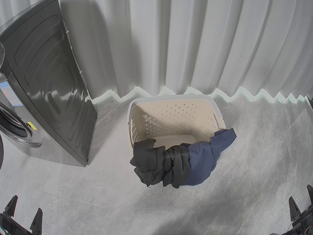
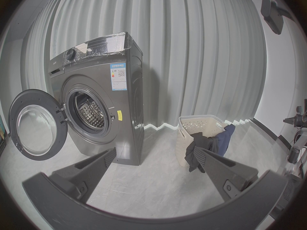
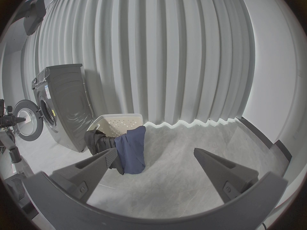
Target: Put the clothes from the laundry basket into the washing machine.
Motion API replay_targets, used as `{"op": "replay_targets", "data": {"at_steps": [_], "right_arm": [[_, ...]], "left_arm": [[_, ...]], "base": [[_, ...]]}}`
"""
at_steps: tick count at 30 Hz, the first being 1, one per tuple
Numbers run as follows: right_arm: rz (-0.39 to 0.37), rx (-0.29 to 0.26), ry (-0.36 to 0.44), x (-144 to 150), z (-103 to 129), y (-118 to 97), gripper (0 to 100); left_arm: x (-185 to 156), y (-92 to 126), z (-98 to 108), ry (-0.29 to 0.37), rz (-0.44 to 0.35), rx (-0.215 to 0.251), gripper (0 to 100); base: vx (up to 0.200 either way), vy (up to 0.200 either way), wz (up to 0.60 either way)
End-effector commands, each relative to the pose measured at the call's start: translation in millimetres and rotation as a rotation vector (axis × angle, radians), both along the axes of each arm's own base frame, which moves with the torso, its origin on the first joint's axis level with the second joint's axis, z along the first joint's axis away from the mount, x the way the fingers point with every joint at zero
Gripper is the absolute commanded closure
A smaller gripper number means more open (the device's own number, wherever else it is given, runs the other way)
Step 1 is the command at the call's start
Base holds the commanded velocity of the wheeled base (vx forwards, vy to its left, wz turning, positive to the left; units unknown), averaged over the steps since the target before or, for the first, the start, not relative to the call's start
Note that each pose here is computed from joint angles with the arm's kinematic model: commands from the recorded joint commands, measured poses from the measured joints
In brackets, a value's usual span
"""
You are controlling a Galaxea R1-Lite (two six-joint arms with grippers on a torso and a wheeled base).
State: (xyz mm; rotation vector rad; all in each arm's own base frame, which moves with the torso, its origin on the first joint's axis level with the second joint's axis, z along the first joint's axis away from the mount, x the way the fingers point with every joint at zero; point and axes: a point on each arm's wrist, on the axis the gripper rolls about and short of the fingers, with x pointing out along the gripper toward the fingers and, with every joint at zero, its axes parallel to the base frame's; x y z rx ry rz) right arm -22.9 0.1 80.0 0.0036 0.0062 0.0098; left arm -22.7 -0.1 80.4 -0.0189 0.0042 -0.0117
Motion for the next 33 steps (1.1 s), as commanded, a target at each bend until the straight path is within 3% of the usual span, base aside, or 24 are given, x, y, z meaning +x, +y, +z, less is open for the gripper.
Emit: {"op": "replay_targets", "data": {"at_steps": [1, 2, 4, 5, 6, 7, 11, 13, 16, 18, 20, 23, 27, 33], "right_arm": [[0.001, -0.004, -0.002, 0.0, -4.7, 0.0, 0], [0.005, -0.017, -0.025, -0.8, -0.7, 0.1, 0], [-0.010, -0.016, -0.187, -12.3, 37.8, 0.2, 0], [-0.014, -0.013, -0.219, -16.1, 55.3, 0.4, 0], [-0.014, -0.012, -0.219, -16.1, 57.8, 0.4, 0], [-0.011, -0.014, -0.166, -11.0, 77.9, 0.5, 0], [0.038, -0.003, 0.090, 27.0, 86.1, 0.8, 0], [0.072, 0.050, 0.209, 50.0, 87.3, 2.0, 0], [0.076, 0.139, 0.322, 77.3, 91.0, 3.7, 0], [0.070, 0.159, 0.440, 100.1, 85.2, 4.8, 0], [0.065, 0.168, 0.505, 118.8, 79.8, 5.9, 0], [0.084, 0.168, 0.540, 148.8, 71.5, 10.2, 0], [0.113, 0.158, 0.530, 179.2, 57.2, 16.8, 0], [0.096, 0.138, 0.589, 203.3, 38.3, 20.5, 0]], "left_arm": [[-0.2, 0.0, -4.8, -0.002, 0.001, -0.003, 0], [-0.2, 0.0, -4.8, -0.002, 0.001, -0.007, 0], [-0.2, 0.1, -4.8, -0.002, 0.003, -0.010, 0], [-0.2, 0.1, -4.8, -0.002, 0.003, -0.009, 0], [-0.2, 0.1, -4.8, -0.002, 0.003, -0.009, 0], [-0.2, 0.1, -4.8, -0.002, 0.003, -0.004, 0], [-0.2, 0.1, -4.8, -0.002, 0.003, -0.007, 0], [-0.2, 0.1, -4.8, -0.002, 0.004, -0.009, 0], [-0.2, 0.1, -4.8, -0.002, 0.003, -0.010, 0], [-0.2, 0.1, -4.8, -0.002, 0.003, -0.010, 0], [-0.2, 0.1, -4.8, -0.002, 0.003, -0.010, 0], [-0.2, 0.1, -4.8, -0.002, 0.003, -0.009, 0], [-0.2, 0.1, -4.8, -0.002, 0.003, -0.009, 0], [-0.2, 0.0, -4.8, -0.002, 0.004, -0.009, 0]], "base": [[0.000, 0.000, 0.00], [0.000, 0.000, 0.00], [0.000, 0.000, 0.00], [0.000, 0.000, 0.00], [0.000, 0.000, 0.00], [0.000, 0.000, 0.00], [0.000, 0.000, 0.00], [0.000, 0.000, 0.00], [0.000, 0.000, 0.00], [0.000, 0.000, 0.00], [0.000, 0.000, 0.00], [0.000, 0.000, 0.00], [0.000, 0.000, 0.00], [0.000, 0.000, 0.00]]}}
